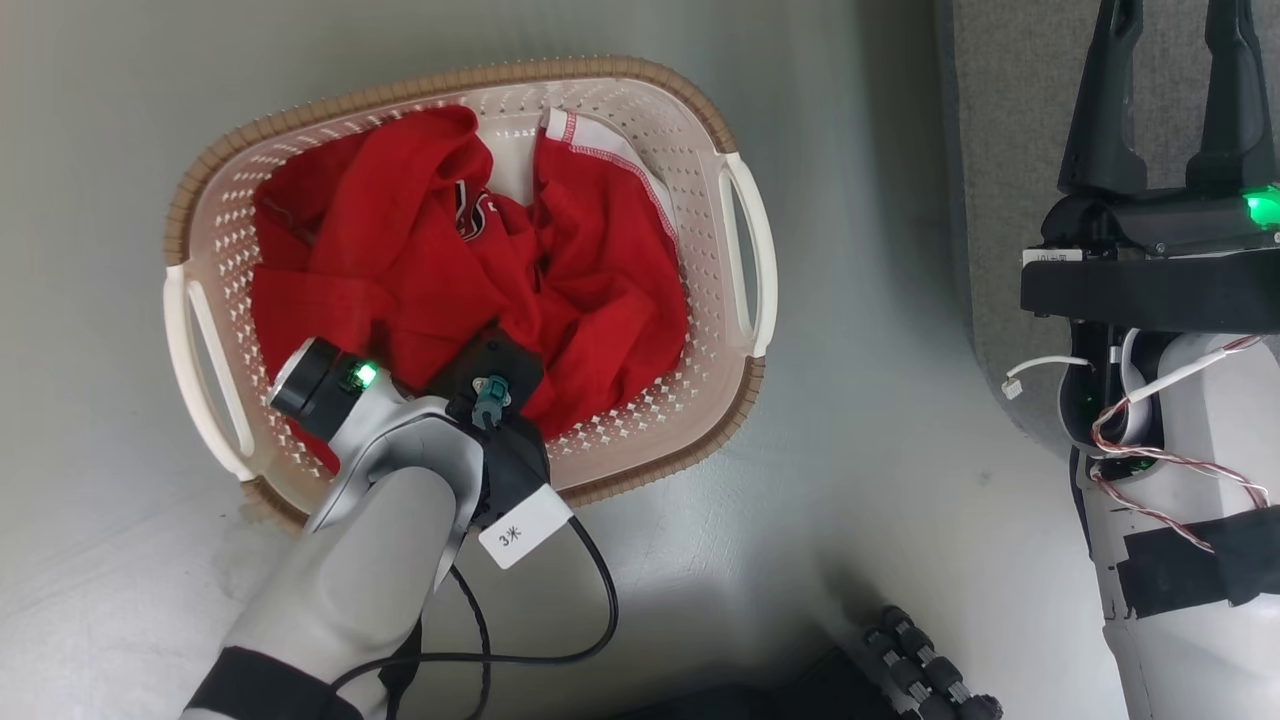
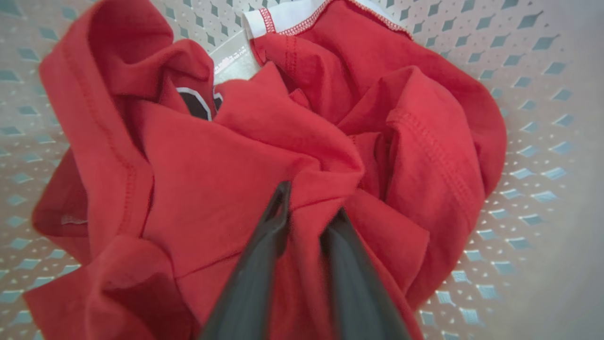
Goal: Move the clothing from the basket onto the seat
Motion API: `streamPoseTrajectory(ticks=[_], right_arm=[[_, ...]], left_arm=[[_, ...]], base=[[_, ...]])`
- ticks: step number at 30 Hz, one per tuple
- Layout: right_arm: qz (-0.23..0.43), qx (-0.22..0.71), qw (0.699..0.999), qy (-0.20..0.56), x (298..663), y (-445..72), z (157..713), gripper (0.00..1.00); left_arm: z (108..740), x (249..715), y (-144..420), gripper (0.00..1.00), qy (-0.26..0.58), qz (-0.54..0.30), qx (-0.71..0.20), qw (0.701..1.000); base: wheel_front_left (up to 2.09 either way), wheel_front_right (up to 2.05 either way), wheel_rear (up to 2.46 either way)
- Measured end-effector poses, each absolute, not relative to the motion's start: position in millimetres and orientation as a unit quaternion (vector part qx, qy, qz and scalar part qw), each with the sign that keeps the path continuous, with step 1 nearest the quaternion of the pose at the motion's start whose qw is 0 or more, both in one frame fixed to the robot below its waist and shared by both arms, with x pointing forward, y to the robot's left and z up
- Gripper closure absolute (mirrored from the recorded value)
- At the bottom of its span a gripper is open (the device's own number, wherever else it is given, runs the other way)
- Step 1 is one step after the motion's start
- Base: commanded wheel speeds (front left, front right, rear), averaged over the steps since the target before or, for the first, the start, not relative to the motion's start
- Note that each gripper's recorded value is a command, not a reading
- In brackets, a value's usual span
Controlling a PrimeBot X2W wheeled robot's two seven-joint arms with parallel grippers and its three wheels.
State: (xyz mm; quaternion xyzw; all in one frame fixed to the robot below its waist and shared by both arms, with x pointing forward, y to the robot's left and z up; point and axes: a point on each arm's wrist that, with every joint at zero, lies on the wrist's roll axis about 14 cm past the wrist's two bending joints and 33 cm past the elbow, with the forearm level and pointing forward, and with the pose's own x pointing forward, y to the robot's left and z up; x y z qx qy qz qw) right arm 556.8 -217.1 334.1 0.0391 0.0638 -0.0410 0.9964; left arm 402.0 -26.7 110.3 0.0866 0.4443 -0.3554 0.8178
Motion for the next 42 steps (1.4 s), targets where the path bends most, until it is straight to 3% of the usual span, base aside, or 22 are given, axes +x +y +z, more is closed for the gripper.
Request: streamPoseTrajectory(ticks=[19,42], right_arm=[[-0.036,0.046,0.996,0.067,551,-213,349,0.0],[0.006,0.073,0.996,0.052,523,-177,404,0.0]], left_arm=[[173,462,-3,1.0,0.344,-0.282,0.038,0.895],[358,520,6,1.0,0.144,-0.26,-0.02,0.955]], base=[[0.0,0.0,0.0],[0.0,0.0,0.0]])
